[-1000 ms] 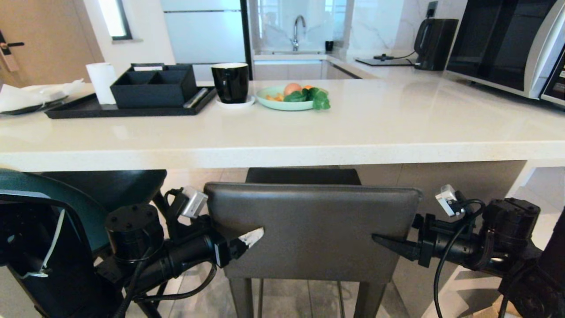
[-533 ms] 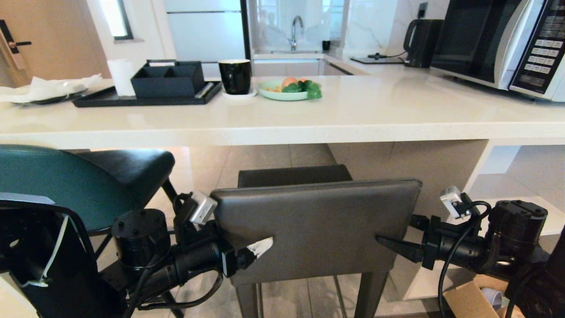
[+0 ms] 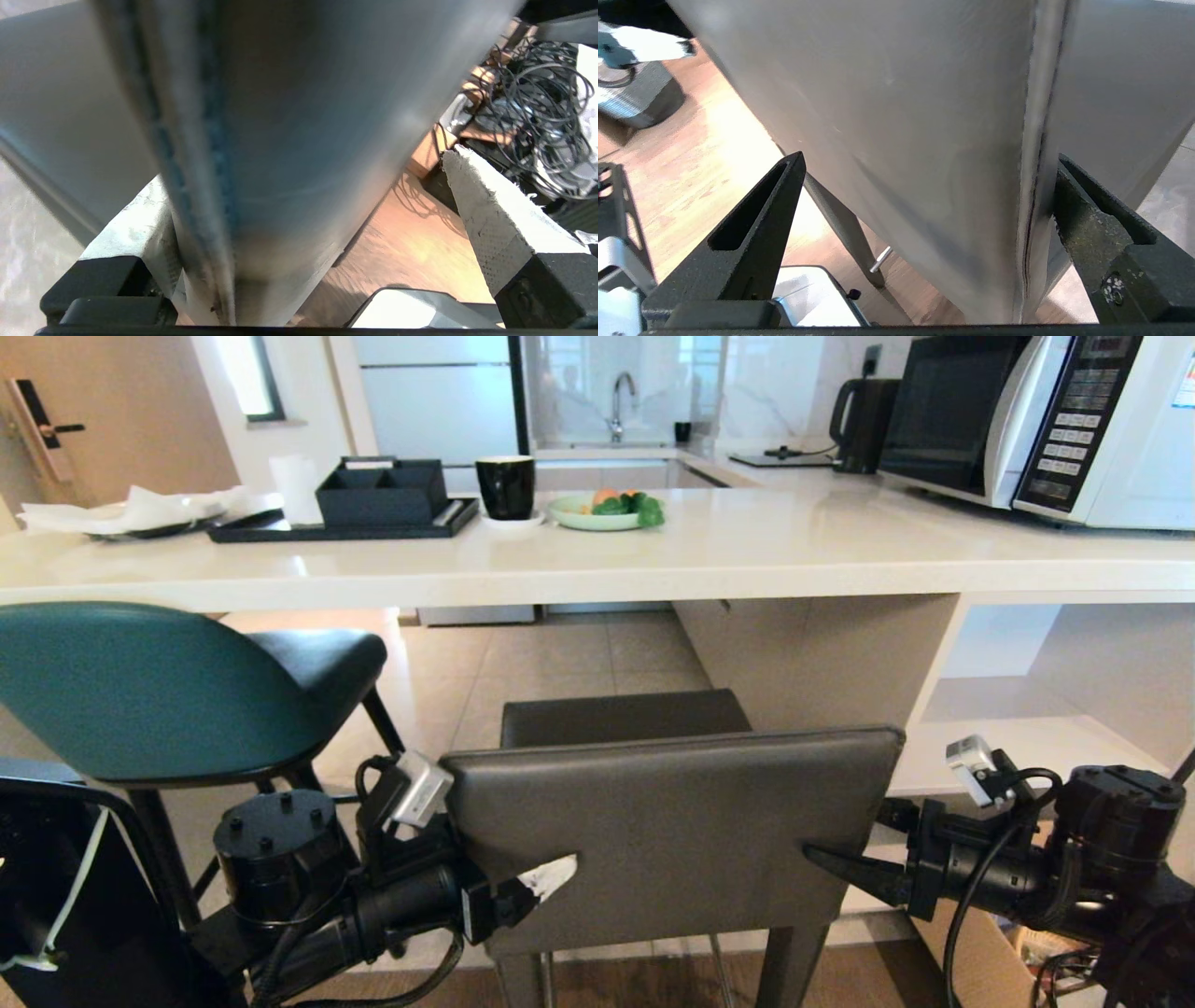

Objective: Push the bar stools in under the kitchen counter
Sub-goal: Pull the gray chair out from under the dining table

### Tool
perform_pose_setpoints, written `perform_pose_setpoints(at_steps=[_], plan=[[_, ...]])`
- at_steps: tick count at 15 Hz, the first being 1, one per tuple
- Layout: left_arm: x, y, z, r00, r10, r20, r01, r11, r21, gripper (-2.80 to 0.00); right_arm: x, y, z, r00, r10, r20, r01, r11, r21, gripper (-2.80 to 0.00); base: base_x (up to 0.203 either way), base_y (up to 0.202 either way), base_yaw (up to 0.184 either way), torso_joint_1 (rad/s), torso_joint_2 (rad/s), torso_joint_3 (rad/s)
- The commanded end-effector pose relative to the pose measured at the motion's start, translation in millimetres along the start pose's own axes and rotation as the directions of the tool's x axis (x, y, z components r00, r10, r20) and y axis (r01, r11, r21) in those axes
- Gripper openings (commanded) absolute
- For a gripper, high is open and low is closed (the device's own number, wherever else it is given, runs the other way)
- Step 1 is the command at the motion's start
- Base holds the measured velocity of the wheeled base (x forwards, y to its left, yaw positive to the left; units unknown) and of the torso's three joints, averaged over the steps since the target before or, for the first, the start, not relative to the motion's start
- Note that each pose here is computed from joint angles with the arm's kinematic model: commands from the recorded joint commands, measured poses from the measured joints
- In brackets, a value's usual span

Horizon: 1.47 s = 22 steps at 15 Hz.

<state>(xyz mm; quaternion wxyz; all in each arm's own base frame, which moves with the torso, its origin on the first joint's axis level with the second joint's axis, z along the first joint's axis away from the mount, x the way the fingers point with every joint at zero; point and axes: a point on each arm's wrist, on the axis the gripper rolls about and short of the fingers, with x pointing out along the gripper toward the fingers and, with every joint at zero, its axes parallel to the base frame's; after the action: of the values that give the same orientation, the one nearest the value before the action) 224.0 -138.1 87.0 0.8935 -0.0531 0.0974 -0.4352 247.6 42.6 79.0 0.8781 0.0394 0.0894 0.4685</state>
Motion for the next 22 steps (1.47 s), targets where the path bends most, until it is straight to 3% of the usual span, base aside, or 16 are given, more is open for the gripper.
perform_pose_setpoints(at_steps=[1,11,16,22], plan=[[-8.6,-3.9,2.3,1.0,0.004,0.01,-0.004,1.0,0.003,0.0,-6.1,12.7,5.2,1.0,0.02,0.012,-0.019,1.0,-0.02,0.0,-0.194,0.0,-0.002,0.002,0.0,-0.005],[-30.4,-21.3,0.6,1.0,0.007,-0.006,-0.007,1.0,0.001,0.0,-26.1,37.6,2.4,1.0,0.022,-0.006,-0.022,1.0,-0.005,0.0,-0.195,0.0,-0.001,0.001,0.0,0.001],[-30.1,-22.5,0.4,1.0,0.004,-0.007,-0.004,1.0,0.001,0.0,-27.6,38.8,1.0,1.0,0.021,-0.011,-0.021,1.0,0.002,0.0,-0.19,0.0,-0.001,0.003,0.0,0.004],[-34.9,-22.5,-1.3,1.0,0.012,-0.016,-0.012,1.0,-0.004,0.0,-28.5,38.1,-0.2,1.0,0.006,-0.014,-0.006,1.0,0.008,0.0,-0.016,0.0,0.0,-0.001,0.0,0.0]])
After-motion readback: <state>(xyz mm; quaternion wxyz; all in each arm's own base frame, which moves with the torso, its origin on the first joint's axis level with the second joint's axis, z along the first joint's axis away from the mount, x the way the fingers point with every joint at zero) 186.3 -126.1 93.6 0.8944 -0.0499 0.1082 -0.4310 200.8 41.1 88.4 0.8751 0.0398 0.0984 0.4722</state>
